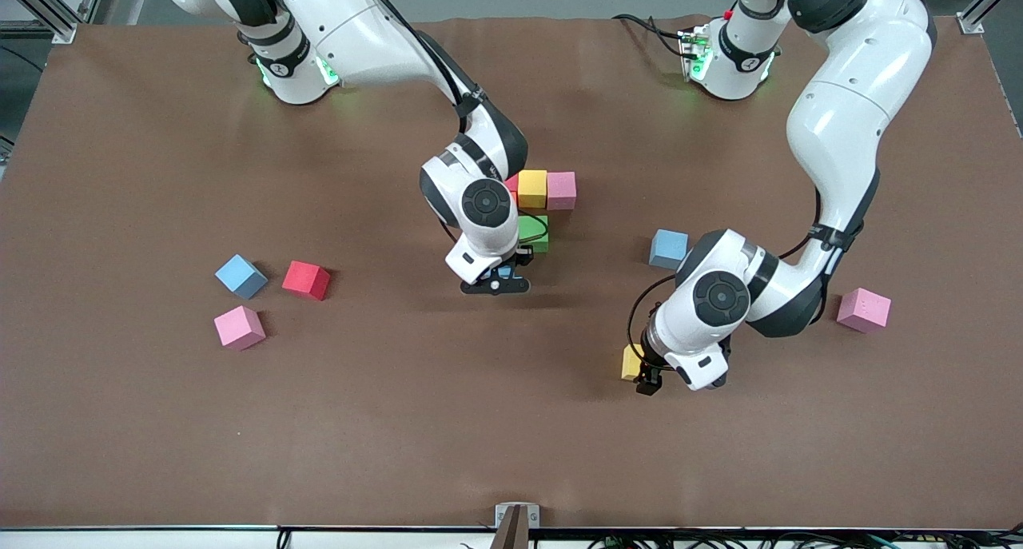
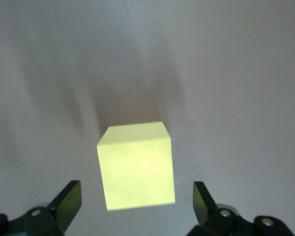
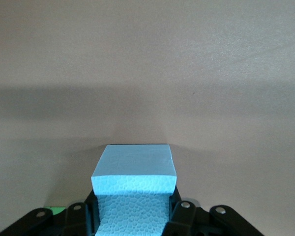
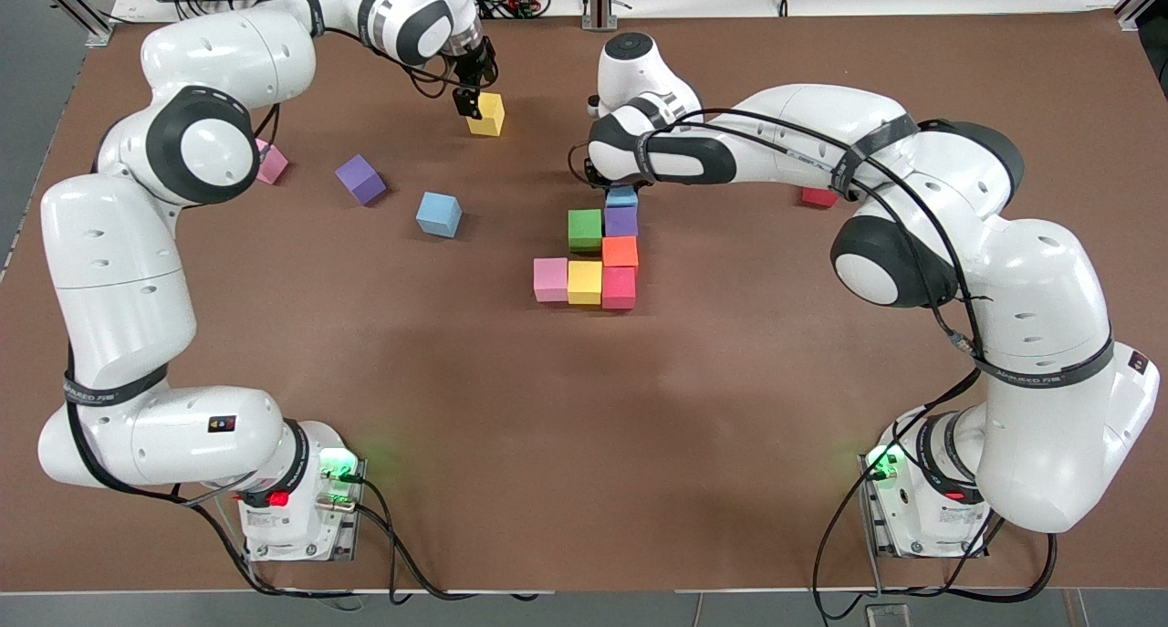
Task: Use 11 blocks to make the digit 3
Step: 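Set blue below purple while the left gripper grasps the yellow block, then carry yellow beside green while the right gripper grasps the red block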
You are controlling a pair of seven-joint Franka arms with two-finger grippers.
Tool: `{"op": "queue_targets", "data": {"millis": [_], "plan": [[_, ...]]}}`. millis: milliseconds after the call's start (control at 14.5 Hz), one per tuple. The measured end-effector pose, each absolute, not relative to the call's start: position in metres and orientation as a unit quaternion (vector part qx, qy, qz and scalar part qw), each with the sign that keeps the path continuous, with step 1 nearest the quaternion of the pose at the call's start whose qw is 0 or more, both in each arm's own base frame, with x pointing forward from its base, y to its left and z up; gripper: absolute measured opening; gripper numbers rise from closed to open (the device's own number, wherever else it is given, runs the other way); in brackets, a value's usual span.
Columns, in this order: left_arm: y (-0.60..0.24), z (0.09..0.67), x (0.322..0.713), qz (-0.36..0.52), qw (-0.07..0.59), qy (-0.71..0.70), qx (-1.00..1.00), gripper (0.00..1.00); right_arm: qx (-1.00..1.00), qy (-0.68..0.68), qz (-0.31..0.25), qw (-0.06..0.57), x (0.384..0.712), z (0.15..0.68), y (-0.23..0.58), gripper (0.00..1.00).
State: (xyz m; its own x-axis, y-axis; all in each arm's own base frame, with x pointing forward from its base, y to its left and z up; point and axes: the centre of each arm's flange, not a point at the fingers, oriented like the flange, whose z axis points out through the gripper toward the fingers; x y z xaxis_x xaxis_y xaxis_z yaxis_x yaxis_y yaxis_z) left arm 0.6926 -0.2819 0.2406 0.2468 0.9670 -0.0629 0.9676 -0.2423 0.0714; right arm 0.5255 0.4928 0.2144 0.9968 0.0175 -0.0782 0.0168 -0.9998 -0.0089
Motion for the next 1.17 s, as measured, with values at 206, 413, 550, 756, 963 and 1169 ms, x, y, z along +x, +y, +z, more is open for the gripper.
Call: {"op": "queue_targets", "data": {"millis": [206, 413, 550, 756, 963, 1169], "plan": [[-0.274, 0.234, 0.698, -0.004, 0.05, 0.63, 0.775, 1.0, -0.999, -0.01, 0.039, 0.004, 0.525, 0.214, 0.494, 0.53], [-0.265, 0.222, 0.7, -0.004, 0.045, 0.641, 0.766, 1.0, -0.999, -0.011, 0.036, 0.006, 0.524, 0.211, 0.495, 0.53], [-0.264, 0.214, 0.702, -0.004, 0.051, 0.646, 0.762, 1.0, -0.999, -0.011, 0.036, 0.006, 0.524, 0.211, 0.495, 0.53], [-0.265, 0.202, 0.7, -0.01, 0.052, 0.646, 0.761, 0.89, -0.999, -0.011, 0.036, 0.006, 0.524, 0.211, 0.495, 0.53], [-0.268, 0.202, 0.699, -0.01, 0.052, 0.645, 0.762, 0.61, -0.999, -0.011, 0.036, 0.006, 0.524, 0.211, 0.495, 0.63], [-0.273, 0.204, 0.695, -0.019, 0.044, 0.653, 0.756, 0.59, -0.999, -0.011, 0.035, 0.007, 0.525, 0.211, 0.496, 0.94]]}}
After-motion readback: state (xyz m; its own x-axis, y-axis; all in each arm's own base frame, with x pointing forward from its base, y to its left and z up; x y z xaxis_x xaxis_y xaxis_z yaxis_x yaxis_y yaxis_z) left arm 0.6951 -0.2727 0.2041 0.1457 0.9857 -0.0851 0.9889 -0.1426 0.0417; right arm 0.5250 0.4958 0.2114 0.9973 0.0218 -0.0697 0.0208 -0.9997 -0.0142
